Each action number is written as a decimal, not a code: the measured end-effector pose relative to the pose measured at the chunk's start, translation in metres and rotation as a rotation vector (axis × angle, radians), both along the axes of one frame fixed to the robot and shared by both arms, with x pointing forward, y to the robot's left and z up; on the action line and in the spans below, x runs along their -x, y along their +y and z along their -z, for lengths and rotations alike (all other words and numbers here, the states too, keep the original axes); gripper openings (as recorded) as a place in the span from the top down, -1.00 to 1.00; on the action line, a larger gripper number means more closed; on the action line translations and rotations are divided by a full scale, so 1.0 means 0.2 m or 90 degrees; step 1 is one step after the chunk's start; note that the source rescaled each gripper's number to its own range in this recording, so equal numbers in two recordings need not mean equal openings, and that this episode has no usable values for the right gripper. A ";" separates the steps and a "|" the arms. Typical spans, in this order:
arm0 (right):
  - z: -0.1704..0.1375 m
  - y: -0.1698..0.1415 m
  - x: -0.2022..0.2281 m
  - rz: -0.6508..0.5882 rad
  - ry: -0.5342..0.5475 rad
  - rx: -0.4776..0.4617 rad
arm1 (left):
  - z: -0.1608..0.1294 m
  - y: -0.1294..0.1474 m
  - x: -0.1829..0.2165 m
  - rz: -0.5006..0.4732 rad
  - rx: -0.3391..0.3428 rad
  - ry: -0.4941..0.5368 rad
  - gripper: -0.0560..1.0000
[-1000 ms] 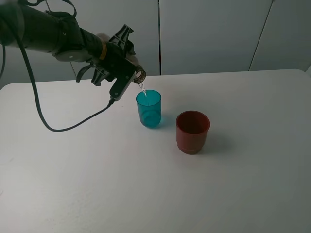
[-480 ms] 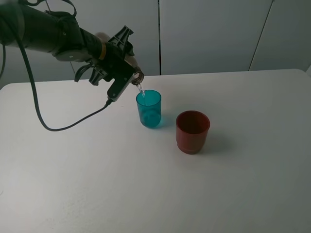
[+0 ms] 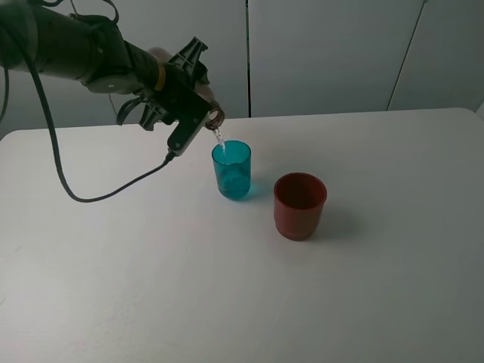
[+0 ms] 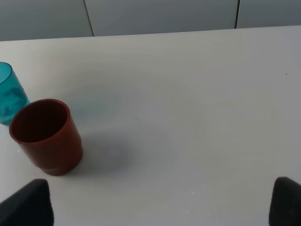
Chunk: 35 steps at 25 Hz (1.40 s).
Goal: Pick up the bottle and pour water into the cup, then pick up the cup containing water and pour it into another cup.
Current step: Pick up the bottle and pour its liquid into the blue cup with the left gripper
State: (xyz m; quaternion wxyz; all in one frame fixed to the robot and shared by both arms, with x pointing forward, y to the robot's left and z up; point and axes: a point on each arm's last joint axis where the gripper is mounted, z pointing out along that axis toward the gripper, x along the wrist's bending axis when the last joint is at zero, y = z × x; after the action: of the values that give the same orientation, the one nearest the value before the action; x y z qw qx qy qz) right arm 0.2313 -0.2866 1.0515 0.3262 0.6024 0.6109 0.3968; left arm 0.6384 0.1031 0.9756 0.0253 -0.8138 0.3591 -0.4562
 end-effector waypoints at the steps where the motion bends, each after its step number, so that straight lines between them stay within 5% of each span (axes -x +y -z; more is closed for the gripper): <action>1: 0.00 0.00 0.00 0.000 0.000 0.000 | 0.00 0.00 0.00 0.000 0.001 -0.001 0.89; 35: 0.00 0.00 0.00 0.000 0.000 0.000 | -0.03 -0.01 -0.01 0.041 -0.041 -0.030 0.89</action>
State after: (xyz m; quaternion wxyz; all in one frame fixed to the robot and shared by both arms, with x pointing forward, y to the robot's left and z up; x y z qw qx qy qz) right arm 0.2313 -0.2866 1.0515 0.3262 0.6024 0.6109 0.3968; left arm 0.6407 0.1011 0.9808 0.0452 -0.7897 0.3990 -0.4639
